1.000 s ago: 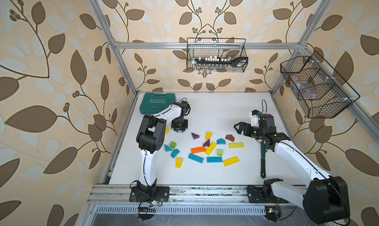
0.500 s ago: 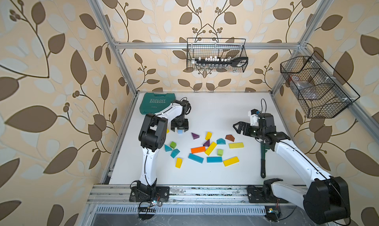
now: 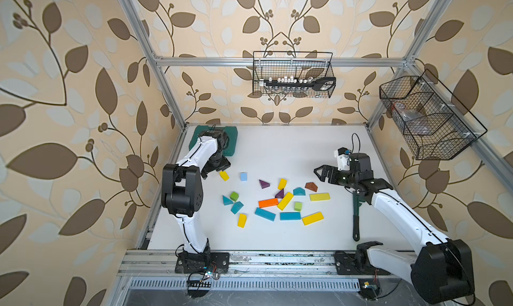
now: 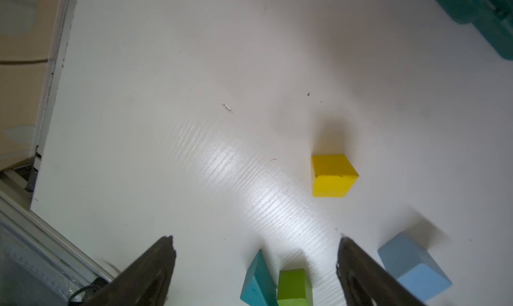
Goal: Assemble a small pinwheel with building blocks
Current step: Pick up the building block from the center of the board.
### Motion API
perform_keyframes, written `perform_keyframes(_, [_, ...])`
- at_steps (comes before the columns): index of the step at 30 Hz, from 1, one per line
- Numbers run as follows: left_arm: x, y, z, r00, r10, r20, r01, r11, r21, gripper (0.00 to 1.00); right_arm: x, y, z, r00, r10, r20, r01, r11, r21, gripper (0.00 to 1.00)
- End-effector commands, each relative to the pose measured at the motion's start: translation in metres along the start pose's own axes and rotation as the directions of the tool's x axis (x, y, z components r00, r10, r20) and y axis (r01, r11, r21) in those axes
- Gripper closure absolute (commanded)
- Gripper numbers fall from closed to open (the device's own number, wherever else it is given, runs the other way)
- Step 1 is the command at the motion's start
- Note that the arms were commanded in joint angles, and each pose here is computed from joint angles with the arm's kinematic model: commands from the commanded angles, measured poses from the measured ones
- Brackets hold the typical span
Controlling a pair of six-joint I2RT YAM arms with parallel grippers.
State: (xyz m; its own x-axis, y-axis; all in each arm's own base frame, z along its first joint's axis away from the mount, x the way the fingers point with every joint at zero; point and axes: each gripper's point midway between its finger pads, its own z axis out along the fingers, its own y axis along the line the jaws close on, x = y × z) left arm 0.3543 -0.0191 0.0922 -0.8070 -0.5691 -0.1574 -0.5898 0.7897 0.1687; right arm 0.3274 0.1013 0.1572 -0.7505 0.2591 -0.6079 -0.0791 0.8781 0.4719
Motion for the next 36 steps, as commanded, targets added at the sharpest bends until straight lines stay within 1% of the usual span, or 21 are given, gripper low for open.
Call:
perform_keyframes(1, [0.000,-0.013,0.002,1.000,-0.023,0.000,0.023,1.000,-0.005,0.13,-0.012,0.013,-0.008,0.998,-0.042,0.037,0.044,0.998,-0.037,0.00])
perform_keyframes(6, [-0.006,-0.028,0.012,0.999,-0.030,-0.022,0.030,0.999,0.019,0.13,-0.008,0.013,-0.010,0.998,-0.047,0.041,0.049,0.998,-0.046,0.00])
perform_keyframes(10, [-0.006,-0.038,0.024,0.999,-0.029,-0.045,0.030,0.999,0.027,0.16,-0.006,0.013,-0.008,0.998,-0.047,0.034,0.049,0.997,-0.052,0.00])
perform_keyframes(14, [-0.004,-0.042,0.034,0.997,-0.031,-0.065,0.033,0.999,0.021,0.28,-0.005,0.013,-0.008,0.998,-0.047,0.034,0.048,0.997,-0.055,0.00])
perform_keyframes(17, [-0.003,-0.048,0.040,0.997,-0.031,-0.077,0.034,0.999,0.041,0.37,-0.005,0.017,-0.010,0.998,-0.047,0.036,0.050,0.996,-0.074,0.00])
perform_keyframes(22, [-0.003,-0.058,0.048,0.997,-0.008,-0.080,0.014,0.997,0.079,0.41,-0.002,0.030,-0.013,0.997,-0.059,0.040,0.064,0.989,-0.132,0.00])
perform_keyframes(25, [-0.006,-0.065,0.052,0.998,0.013,-0.066,-0.006,0.994,0.113,0.51,0.002,0.047,-0.015,0.996,-0.082,0.039,0.088,0.978,-0.189,0.00])
perform_keyframes(28, [-0.008,-0.079,0.055,0.998,0.045,-0.048,-0.035,0.982,0.187,0.59,0.010,0.071,-0.015,0.990,-0.137,0.024,0.139,0.960,-0.243,0.01])
perform_keyframes(31, [-0.006,-0.080,0.056,0.996,0.071,-0.045,-0.060,0.978,0.200,0.70,0.023,0.102,-0.016,0.974,-0.225,0.013,0.218,0.927,-0.304,0.02])
perform_keyframes(33, [-0.005,-0.080,0.054,0.995,0.087,-0.047,-0.074,0.971,0.226,0.73,0.032,0.116,-0.014,0.963,-0.271,0.006,0.259,0.911,-0.321,0.02])
perform_keyframes(36, [-0.003,-0.077,0.045,0.994,0.100,-0.043,-0.084,0.954,0.287,0.81,0.043,0.136,-0.013,0.949,-0.315,-0.001,0.291,0.879,-0.377,0.04])
